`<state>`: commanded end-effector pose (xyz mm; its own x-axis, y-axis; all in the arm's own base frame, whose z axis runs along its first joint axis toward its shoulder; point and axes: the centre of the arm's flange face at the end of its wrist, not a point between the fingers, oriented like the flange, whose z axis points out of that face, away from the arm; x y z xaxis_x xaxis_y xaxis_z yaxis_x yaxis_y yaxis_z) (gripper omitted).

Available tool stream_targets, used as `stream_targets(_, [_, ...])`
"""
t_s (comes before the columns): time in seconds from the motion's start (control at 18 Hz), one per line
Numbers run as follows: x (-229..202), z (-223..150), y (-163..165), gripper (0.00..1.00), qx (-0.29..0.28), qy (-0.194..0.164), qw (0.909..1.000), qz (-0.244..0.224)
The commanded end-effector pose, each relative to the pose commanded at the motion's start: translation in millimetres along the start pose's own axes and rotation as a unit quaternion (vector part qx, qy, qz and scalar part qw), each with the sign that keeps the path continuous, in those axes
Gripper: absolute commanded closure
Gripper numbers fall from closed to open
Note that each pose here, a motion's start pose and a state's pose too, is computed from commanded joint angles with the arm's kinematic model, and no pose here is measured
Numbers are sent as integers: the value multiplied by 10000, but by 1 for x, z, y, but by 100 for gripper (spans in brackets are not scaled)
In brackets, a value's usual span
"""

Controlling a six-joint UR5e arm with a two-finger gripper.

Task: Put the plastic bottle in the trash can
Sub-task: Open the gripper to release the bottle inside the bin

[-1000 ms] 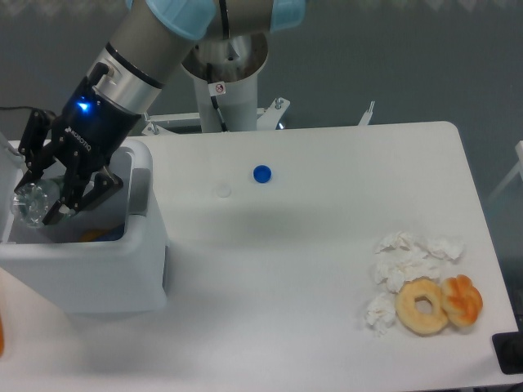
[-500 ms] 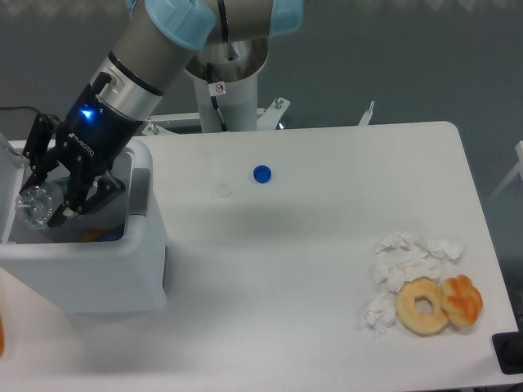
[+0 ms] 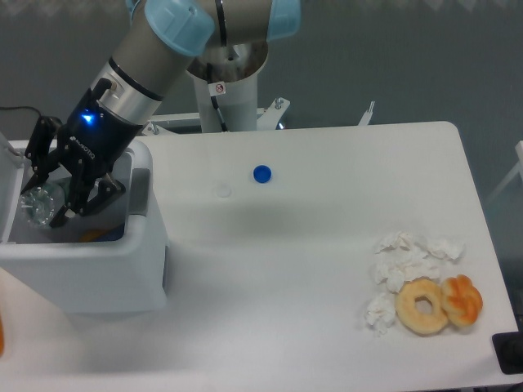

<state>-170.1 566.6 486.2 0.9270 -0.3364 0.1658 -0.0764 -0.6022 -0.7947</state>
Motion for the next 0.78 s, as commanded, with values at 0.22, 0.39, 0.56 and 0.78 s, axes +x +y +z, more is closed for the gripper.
stream_targets(0.22, [-1, 0, 0, 14, -8, -9, 10000, 44])
stream_targets(0.39, [-1, 0, 0, 5, -8, -9, 10000, 36])
stream_targets(0.56, [-9, -8, 1, 0, 6, -100, 9999, 1])
stream_targets(0.78, [-39, -47, 6, 0, 28, -610, 9981, -127])
